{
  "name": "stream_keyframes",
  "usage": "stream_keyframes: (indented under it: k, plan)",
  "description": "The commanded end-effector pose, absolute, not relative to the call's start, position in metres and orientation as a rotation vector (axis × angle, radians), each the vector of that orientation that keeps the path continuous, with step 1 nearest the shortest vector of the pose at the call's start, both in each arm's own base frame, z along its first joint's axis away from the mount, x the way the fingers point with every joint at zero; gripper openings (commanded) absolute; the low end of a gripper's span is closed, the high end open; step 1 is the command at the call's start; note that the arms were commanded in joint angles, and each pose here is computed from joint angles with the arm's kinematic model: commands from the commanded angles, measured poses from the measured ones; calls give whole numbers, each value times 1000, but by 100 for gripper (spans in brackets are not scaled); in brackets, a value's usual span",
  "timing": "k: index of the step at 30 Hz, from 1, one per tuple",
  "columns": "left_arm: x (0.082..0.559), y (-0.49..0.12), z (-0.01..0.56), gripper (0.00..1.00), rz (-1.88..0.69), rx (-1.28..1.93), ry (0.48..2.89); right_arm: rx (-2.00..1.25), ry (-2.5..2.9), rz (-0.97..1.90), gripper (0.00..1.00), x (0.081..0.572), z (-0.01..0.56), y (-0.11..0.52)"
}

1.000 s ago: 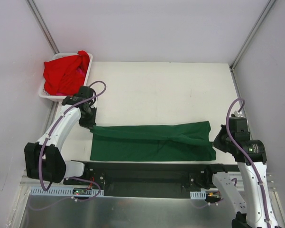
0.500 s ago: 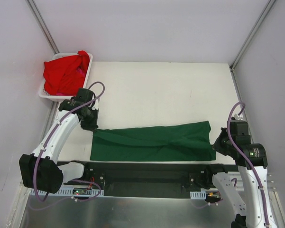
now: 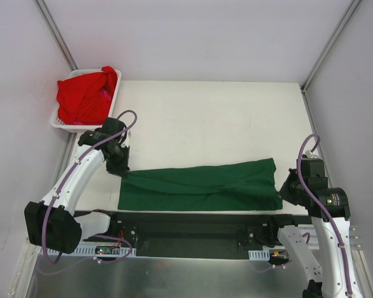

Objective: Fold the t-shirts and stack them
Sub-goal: Fold the tshirt

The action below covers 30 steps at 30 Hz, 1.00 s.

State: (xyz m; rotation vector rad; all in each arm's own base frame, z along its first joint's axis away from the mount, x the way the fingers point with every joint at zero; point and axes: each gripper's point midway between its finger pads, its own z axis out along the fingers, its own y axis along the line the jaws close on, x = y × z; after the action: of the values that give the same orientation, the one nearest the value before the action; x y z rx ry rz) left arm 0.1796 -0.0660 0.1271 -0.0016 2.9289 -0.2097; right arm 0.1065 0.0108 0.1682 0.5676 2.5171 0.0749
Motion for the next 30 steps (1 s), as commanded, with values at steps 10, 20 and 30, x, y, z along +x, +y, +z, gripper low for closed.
stream_keyframes:
  k: [10, 20, 30]
  plan:
    - [170, -43, 135, 36, -2, -123, 2947, 554, 2500, 55, 45, 101, 179, 6]
    - [190, -51, 167, 51, -104, -112, 2753, 542, 2485, 115, 47, 121, 177, 16]
    - [228, -128, 163, 0, -675, -18, 2439, 439, 2422, 359, 1, 175, 148, 53]
